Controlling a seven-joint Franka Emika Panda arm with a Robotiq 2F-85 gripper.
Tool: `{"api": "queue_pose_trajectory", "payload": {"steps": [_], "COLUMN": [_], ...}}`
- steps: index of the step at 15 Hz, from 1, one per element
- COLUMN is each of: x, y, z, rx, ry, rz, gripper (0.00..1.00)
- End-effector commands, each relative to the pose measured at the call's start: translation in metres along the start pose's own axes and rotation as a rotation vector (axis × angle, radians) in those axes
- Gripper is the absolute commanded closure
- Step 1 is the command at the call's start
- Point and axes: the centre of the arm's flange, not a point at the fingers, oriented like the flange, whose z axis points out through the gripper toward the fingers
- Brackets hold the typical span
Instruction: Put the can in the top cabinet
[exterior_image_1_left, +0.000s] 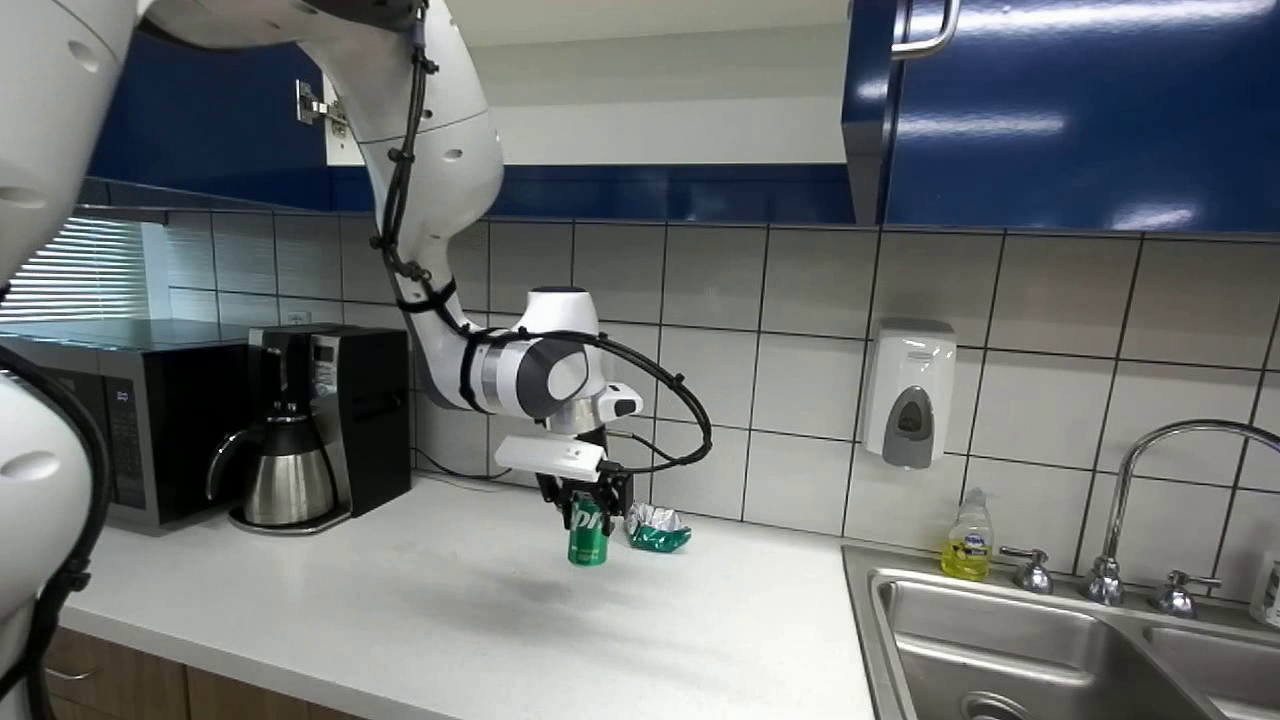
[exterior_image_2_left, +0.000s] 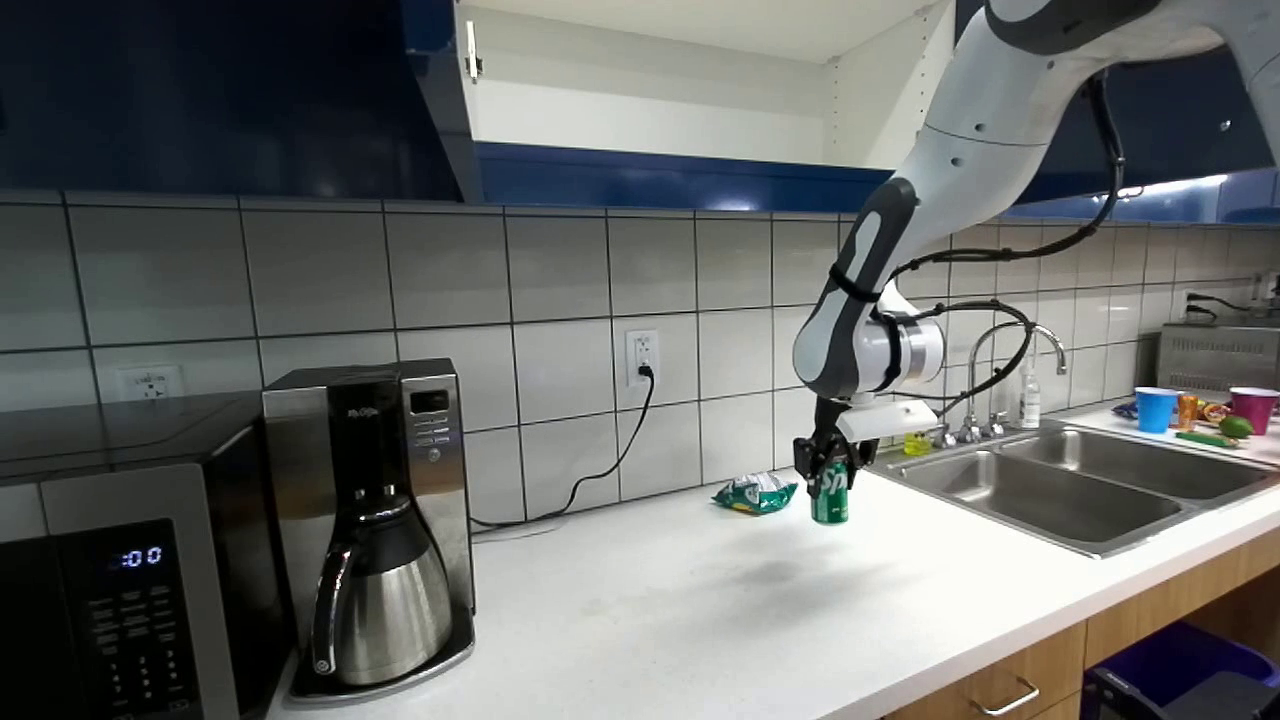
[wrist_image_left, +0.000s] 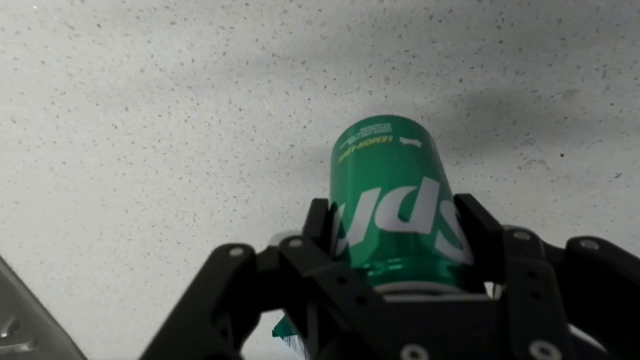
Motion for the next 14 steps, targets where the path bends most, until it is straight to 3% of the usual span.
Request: {"api": "queue_pose_trajectory", "payload": {"steps": [1, 14], "x": [-0.005, -0.010], "y": [-0.012, -0.061], "z": [-0.054, -0.200], "rx": [-0.011, -0.003], "ry": [0.000, 0.030], "rz": [-0.007, -0.077], "gripper": [0.60, 0.60]}}
